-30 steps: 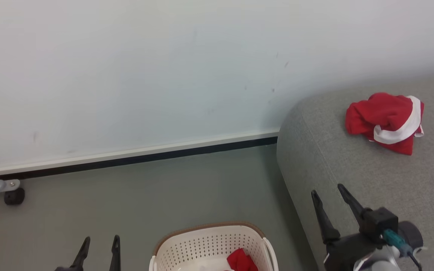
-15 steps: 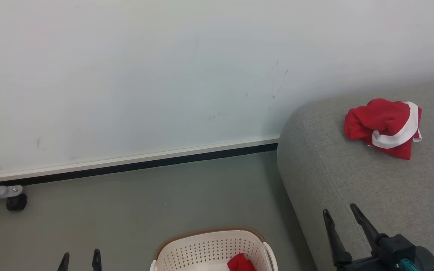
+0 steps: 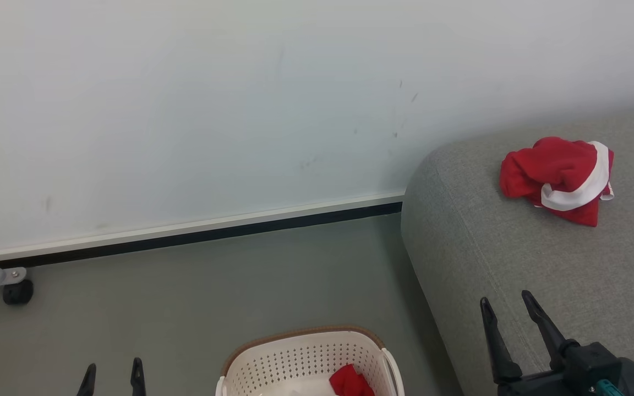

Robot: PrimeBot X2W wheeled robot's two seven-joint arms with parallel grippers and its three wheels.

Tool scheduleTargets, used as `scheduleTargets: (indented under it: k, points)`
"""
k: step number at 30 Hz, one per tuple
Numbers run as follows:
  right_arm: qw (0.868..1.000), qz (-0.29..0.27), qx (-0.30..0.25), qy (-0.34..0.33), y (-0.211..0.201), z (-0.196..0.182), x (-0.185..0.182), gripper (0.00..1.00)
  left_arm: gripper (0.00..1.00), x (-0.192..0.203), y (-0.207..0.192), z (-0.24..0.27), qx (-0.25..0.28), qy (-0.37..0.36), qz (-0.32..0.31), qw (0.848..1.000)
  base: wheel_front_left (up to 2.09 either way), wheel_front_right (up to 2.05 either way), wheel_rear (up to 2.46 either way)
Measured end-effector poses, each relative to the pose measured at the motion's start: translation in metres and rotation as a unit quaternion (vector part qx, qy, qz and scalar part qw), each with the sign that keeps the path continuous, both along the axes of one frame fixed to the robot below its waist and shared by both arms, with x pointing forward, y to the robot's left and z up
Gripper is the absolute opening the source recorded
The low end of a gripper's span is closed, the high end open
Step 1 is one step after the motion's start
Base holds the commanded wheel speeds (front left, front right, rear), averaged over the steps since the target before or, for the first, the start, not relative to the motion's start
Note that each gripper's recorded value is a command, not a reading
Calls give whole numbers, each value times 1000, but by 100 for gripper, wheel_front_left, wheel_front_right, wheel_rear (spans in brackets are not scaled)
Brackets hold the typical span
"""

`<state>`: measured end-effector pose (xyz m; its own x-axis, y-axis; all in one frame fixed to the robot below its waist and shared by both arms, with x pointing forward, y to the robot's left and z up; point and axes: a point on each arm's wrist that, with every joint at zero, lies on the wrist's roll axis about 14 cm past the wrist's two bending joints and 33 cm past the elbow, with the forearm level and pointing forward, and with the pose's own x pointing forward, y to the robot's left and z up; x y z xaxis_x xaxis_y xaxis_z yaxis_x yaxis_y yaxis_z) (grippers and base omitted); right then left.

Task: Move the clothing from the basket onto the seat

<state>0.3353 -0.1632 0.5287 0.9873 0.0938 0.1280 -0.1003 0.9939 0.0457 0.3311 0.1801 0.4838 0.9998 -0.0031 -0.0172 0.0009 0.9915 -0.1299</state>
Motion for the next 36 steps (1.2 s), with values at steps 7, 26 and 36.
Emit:
scheduleTargets:
  k: [7, 26, 36]
  points:
    - [1000, -7, -1, -7, -2, 4, 1, 100, 100, 2, 0, 2, 1, -4, 3, 1000, 0, 0, 0]
    - [1000, -23, 1, 6, -12, -3, 17, 100, 100, 23, -15, -8, 18, 10, -27, 999, 0, 0, 0]
    - [999, -45, -6, 7, -29, -4, 44, 100, 100, 52, -65, -34, 27, 48, -112, 992, 0, 0, 0]
